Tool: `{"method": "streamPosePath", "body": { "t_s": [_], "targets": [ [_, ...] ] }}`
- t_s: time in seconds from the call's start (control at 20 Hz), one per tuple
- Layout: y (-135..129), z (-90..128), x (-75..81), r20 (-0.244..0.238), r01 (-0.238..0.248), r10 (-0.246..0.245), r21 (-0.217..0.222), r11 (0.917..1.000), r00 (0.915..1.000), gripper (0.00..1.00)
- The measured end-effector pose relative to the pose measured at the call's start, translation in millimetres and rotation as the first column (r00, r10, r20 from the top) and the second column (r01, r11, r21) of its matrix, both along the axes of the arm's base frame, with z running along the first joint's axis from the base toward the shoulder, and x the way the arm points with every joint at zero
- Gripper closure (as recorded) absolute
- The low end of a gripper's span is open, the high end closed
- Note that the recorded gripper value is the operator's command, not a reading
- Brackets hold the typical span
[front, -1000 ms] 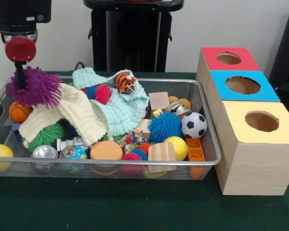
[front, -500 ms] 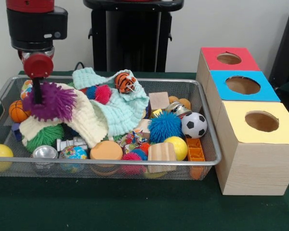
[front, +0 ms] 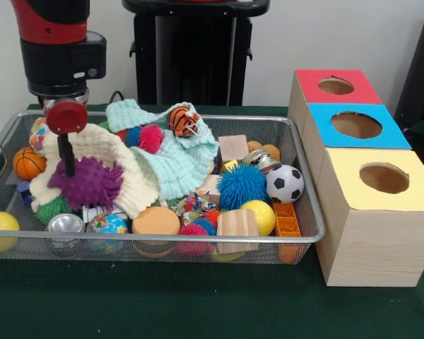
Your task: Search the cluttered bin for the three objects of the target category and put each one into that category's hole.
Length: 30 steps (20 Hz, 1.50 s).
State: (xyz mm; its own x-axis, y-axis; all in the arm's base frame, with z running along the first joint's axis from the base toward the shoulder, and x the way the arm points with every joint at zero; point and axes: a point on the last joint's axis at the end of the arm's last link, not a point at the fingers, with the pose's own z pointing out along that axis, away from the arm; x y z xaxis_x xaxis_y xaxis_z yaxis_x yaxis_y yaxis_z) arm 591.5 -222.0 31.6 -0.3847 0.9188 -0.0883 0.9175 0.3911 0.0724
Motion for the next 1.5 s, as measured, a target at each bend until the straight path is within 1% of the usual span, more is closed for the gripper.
{"method": "streamPosePath", "body": {
  "t_s": [0.2,0.45,0.6,0.75,0.85,0.9,0.95,1.05,1.1,1.15,1.3,1.45,1.5],
  "targets": [
    [-0.9,-3.0,1.8,0.0,-0.001,0.001,0.0,1.0,1.0,0.0],
    [-4.7,6.7,5.8,0.013,0.001,-0.001,-0.01,1.0,0.9999,0.0],
    [-12.7,27.2,8.1,0.014,0.008,-0.008,-0.011,0.9999,0.9999,0.0],
    [-23.1,51.6,6.9,-0.001,0.021,-0.021,-0.003,0.9998,0.9998,0.0],
    [-29.3,62.9,5.1,-0.009,0.03,-0.03,0.002,0.9995,0.9995,0.0],
    [-36.8,74.6,2.5,-0.016,0.039,-0.039,0.003,0.9992,0.9991,0.0],
    [-41.7,81.2,0.5,-0.018,0.043,-0.043,0.002,0.9991,0.9989,0.0],
    [-49.3,89.0,-2.3,-0.017,0.049,-0.049,-0.005,0.9988,0.9987,0.0],
    [-59.3,96.5,-6.5,-0.011,0.058,-0.059,-0.016,0.9982,0.9982,0.0],
    [-64.5,99.4,-9.4,-0.008,0.063,-0.064,-0.021,0.9978,0.9979,0.0],
    [-77.8,100.6,-20.0,-0.011,0.076,-0.076,-0.031,0.9966,0.997,0.0],
    [-86.7,93.9,-31.4,-0.017,0.085,-0.086,-0.036,0.9957,0.9962,0.0],
    [-88.3,87.4,-38.4,-0.024,0.089,-0.089,-0.034,0.9955,0.9957,0.0]
  ]
}}
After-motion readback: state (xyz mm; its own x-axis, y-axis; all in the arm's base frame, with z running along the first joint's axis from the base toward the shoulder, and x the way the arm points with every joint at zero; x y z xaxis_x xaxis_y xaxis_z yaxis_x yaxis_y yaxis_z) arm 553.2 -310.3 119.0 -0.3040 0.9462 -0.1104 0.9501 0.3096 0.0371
